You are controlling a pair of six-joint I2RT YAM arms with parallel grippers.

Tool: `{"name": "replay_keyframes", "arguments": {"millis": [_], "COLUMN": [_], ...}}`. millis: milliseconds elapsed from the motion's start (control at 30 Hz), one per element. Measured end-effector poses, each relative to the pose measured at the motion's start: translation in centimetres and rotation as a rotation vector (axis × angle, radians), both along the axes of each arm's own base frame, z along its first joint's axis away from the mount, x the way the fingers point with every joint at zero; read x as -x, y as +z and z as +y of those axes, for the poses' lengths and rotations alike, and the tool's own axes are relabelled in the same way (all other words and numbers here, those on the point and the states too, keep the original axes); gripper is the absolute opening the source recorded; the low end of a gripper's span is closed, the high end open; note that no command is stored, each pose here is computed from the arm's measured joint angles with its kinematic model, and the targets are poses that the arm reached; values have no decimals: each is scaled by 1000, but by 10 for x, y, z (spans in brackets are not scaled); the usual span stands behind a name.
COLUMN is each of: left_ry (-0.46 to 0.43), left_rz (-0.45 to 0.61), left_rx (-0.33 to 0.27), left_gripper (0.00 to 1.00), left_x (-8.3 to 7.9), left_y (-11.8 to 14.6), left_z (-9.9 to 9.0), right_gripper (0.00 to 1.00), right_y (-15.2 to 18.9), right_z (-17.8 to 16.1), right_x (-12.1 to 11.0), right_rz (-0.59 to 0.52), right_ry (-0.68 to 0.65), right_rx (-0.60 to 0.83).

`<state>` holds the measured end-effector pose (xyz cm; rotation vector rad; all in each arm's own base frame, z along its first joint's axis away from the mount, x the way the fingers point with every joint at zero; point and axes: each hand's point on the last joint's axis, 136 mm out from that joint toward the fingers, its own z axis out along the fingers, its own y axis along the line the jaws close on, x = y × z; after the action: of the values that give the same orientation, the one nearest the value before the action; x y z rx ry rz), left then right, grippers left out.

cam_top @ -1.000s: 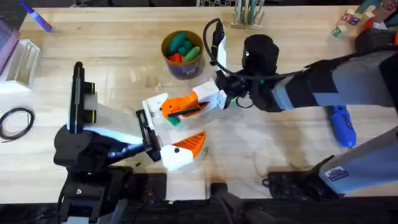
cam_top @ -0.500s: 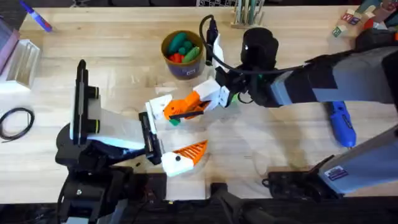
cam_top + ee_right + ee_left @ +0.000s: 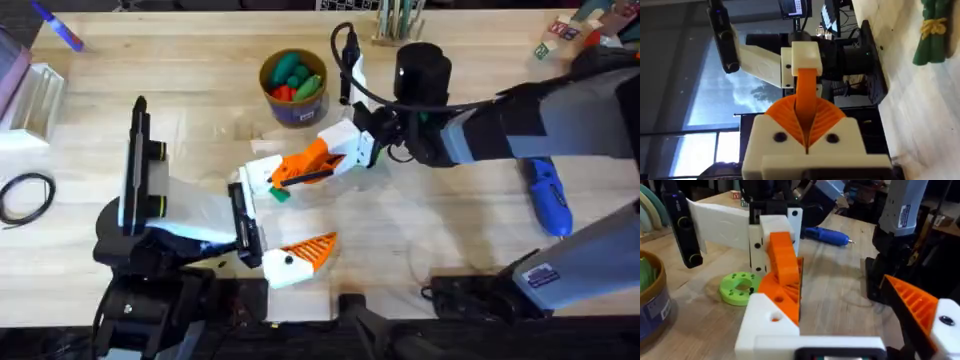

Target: Pick up the gripper from the table and insert it into the empty holder that is missing its gripper. Then pick up a screw, insert it into the mounting hole, and use the screwdriver to tighten it. Finally, clean up the table by picking up the vegetable and placing it into the bucket.

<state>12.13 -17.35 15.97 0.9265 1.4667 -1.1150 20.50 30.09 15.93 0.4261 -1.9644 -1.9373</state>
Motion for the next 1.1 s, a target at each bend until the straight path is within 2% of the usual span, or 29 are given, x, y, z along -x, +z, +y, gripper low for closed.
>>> {"name": "replay_keyframes", "arguments": {"millis": [300,467,600,800,967,1100], "left_ry": [26,64,66,66,66,66], "left_rz": [-4,-33,-6,-5,-5,-5], "left_rx": [-4,-11,-14,-14,-14,-14], "left_gripper": [985,985,985,985,985,985], "left_x": [-4,-11,-11,-11,-11,-11], "left_y": [0,1,-2,-2,-2,-2], "left_z": [1,3,3,3,3,3], "right_gripper": [6,6,6,6,6,6], "right_y": [0,8,11,6,-7,-17], "right_z": [-4,-14,-30,-58,-84,-107], "right_x": [-6,-24,-54,-112,-158,-188], "right_rz": [-32,-131,-192,-339,-461,-508], "right_ry": [-20,-79,-192,-465,-698,-826], "right_rx": [-16,-59,-69,-44,42,136]}}
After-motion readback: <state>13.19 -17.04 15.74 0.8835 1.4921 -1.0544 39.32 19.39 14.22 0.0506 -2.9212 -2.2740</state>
